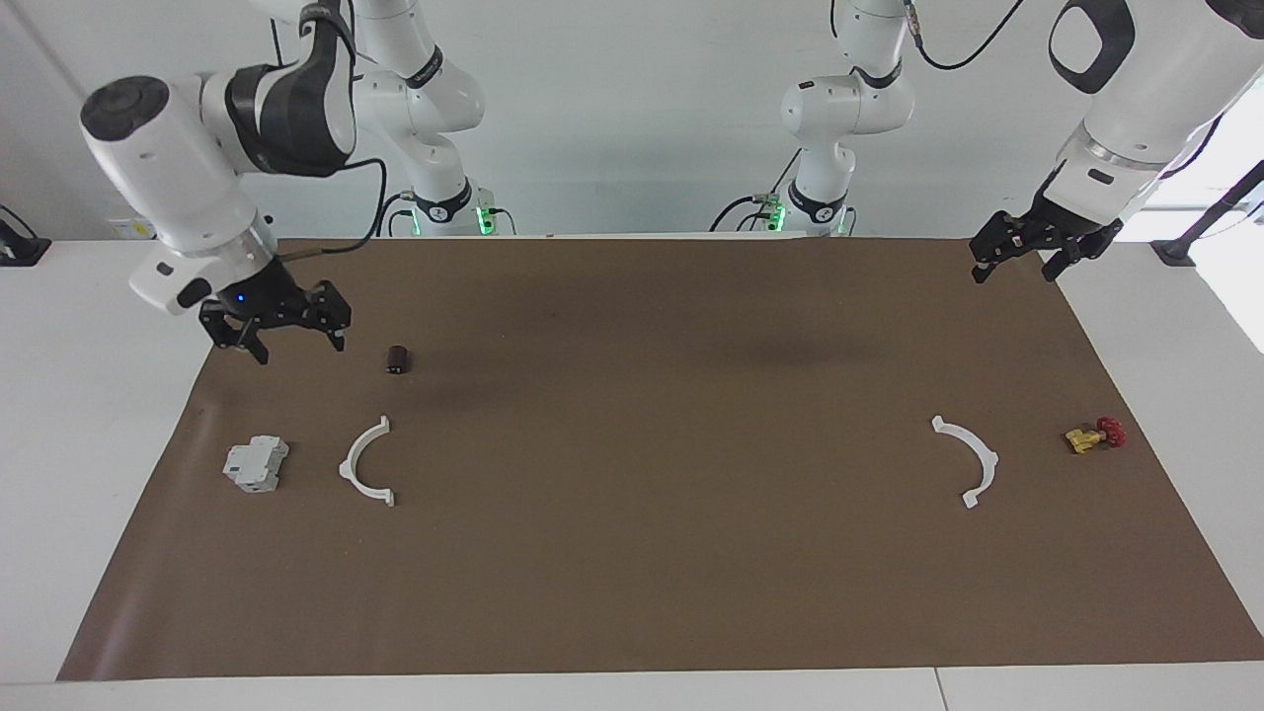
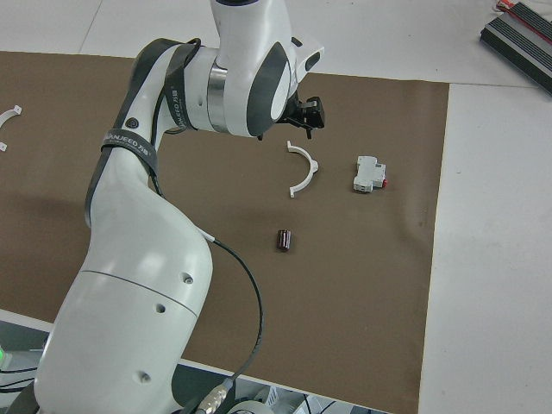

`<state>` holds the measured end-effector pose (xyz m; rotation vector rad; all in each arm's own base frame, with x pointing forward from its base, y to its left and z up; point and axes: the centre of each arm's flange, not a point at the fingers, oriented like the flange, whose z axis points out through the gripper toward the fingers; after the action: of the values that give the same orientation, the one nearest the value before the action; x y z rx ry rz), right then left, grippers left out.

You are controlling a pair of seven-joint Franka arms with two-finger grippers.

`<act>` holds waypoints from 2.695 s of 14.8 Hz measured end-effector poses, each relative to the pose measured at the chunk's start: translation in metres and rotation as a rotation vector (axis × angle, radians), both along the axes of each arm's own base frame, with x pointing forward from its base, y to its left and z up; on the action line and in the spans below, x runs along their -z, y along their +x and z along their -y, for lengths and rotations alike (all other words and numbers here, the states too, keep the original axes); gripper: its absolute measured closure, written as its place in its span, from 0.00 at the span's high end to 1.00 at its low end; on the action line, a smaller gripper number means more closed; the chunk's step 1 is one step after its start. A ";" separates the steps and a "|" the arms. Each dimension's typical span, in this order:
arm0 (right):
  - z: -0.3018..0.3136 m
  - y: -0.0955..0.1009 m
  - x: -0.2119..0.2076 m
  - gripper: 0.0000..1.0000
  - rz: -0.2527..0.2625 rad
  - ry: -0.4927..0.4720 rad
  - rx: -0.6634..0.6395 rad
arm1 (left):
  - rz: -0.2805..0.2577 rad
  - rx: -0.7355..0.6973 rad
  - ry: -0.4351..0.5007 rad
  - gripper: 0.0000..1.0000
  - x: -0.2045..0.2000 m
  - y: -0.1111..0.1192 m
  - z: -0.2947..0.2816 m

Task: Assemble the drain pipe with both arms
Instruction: 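Grasp the white clamp half with the right gripper, then carry the clamp half to the table centre with the right gripper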

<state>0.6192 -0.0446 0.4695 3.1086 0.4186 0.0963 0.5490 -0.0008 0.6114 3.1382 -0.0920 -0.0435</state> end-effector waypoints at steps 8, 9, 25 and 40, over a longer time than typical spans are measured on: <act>0.013 0.016 0.145 0.89 -0.001 -0.023 -0.172 | -0.001 0.002 0.000 1.00 0.000 0.000 0.001; 0.015 0.017 0.155 0.86 0.002 -0.026 -0.191 | -0.001 0.002 0.000 1.00 0.000 0.000 0.001; 0.014 0.020 0.181 0.32 0.013 0.012 -0.138 | -0.001 0.002 0.000 1.00 0.000 0.000 0.001; -0.339 0.017 0.110 0.21 -0.038 0.034 0.202 | -0.001 0.002 0.000 1.00 0.000 0.000 0.001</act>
<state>0.6364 0.2946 0.3592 3.1687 0.1032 0.0440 0.5489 -0.0018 0.6110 3.1381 -0.0947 -0.0457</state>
